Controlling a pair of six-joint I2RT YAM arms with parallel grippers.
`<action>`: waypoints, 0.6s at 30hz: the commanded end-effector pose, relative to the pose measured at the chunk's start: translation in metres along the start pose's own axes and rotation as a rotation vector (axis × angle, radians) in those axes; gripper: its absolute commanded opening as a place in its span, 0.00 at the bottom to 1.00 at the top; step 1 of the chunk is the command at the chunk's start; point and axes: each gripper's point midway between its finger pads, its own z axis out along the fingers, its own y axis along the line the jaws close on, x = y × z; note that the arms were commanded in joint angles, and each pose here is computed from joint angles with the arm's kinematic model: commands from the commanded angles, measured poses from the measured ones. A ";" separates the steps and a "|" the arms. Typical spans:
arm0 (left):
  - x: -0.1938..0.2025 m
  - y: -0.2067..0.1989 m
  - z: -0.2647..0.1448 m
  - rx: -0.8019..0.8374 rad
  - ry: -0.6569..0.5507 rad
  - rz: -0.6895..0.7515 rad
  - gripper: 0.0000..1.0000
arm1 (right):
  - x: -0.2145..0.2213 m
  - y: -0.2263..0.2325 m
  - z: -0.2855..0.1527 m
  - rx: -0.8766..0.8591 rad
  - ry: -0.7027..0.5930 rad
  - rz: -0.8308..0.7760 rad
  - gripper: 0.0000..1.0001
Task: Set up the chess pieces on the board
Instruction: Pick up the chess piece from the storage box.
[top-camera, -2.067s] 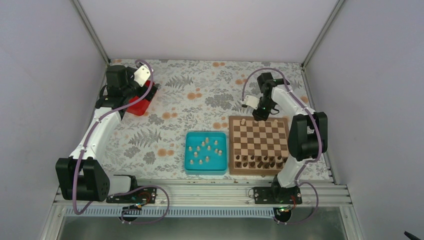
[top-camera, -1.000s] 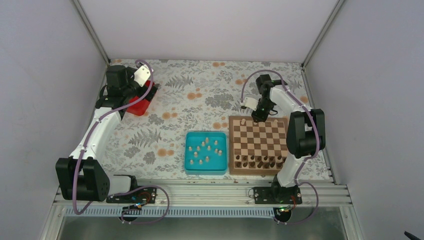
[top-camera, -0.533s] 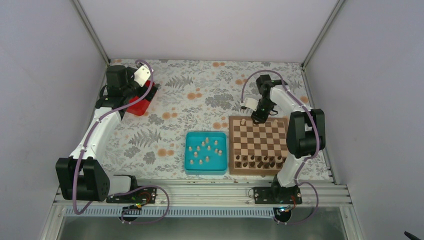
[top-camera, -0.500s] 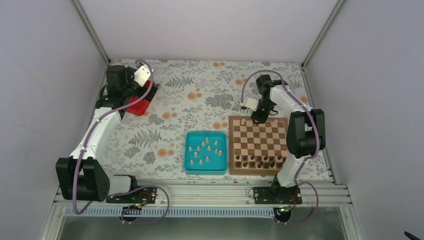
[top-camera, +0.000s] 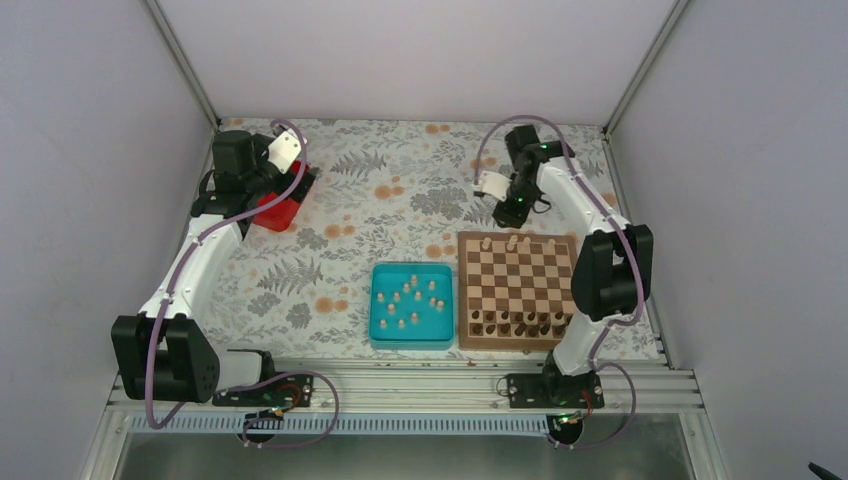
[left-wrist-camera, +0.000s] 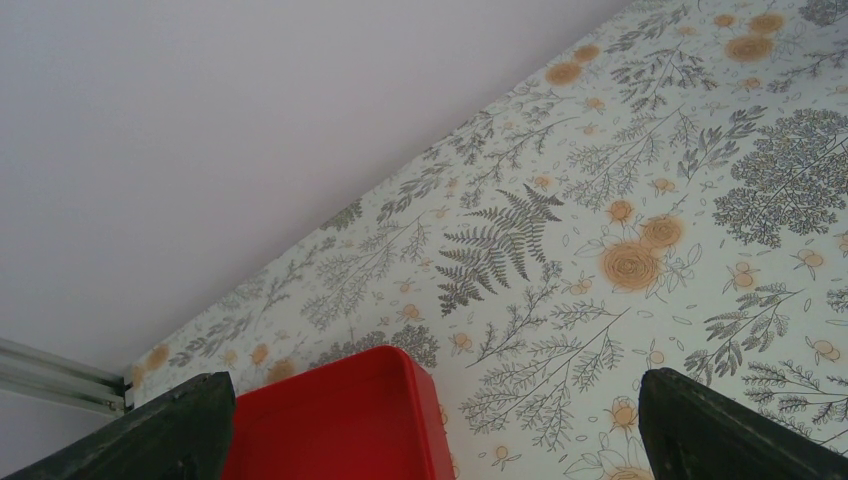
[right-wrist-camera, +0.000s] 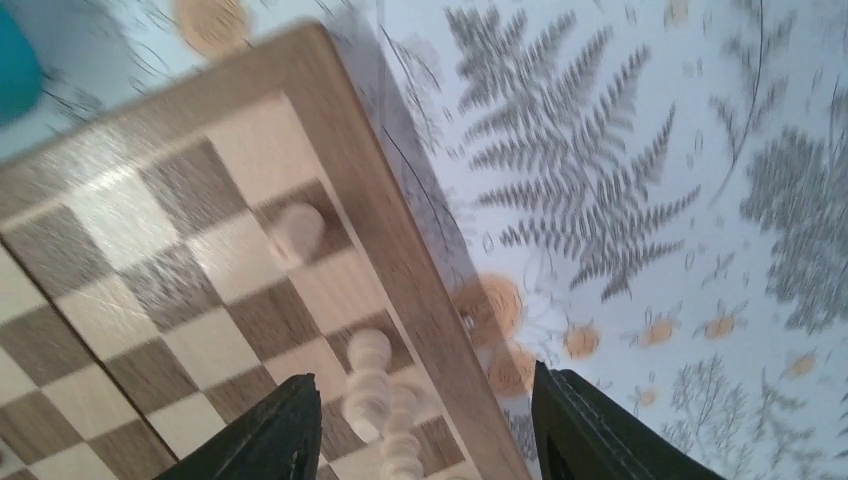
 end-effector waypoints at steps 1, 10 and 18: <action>-0.005 0.002 -0.002 -0.006 -0.026 0.006 1.00 | -0.037 0.038 -0.018 -0.003 -0.010 -0.103 0.56; -0.004 0.005 -0.002 -0.023 -0.020 0.001 1.00 | -0.119 0.155 -0.015 -0.052 -0.066 -0.385 0.56; 0.000 0.003 -0.002 -0.024 -0.017 0.000 1.00 | -0.130 0.212 0.026 -0.123 0.007 -0.523 0.55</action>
